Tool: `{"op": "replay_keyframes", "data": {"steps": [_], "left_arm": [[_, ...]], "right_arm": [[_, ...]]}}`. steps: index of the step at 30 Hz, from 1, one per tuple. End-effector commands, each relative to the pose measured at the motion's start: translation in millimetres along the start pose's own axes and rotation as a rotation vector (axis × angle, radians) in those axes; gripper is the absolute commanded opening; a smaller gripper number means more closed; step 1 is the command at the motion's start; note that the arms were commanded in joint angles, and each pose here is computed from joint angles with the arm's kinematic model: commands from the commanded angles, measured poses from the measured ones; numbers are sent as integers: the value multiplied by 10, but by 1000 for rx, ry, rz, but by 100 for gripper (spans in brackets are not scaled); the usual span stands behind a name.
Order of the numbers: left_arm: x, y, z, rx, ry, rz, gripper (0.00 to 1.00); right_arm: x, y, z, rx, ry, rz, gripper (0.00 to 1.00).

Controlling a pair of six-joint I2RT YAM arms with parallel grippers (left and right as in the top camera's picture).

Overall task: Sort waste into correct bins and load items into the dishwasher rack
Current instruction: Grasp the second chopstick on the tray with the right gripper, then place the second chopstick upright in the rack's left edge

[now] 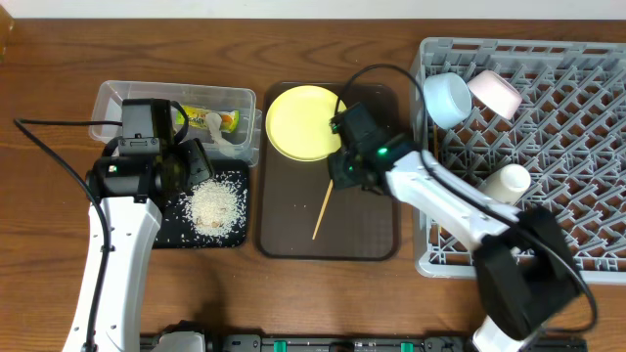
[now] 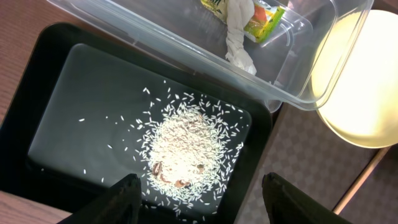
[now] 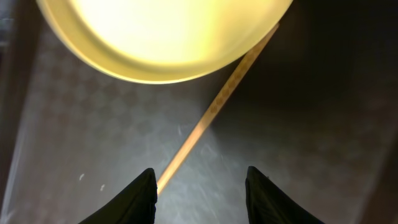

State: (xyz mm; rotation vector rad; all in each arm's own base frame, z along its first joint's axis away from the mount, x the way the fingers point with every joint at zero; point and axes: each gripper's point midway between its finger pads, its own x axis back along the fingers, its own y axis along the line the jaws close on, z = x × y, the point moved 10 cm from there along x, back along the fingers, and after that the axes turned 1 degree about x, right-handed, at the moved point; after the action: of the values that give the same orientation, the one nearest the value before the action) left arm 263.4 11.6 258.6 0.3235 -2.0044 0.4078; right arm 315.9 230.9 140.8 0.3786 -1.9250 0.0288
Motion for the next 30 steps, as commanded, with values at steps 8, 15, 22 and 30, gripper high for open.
{"op": "replay_keyframes", "data": {"steps": [8,15,22,30], "left_arm": [[-13,20,5,10,4,-9,65],[-13,20,6,10,4,-10,65],[-13,20,5,10,4,-10,65],[-13,20,5,10,4,-10,65]], "right_arm": [[-444,145,182,-55,23,146,40],[-433,5,198,-83,46,211,8],[-259,-309,113,-158,66,254,1],[576,-691,-265,-174,-146,214,1]]}}
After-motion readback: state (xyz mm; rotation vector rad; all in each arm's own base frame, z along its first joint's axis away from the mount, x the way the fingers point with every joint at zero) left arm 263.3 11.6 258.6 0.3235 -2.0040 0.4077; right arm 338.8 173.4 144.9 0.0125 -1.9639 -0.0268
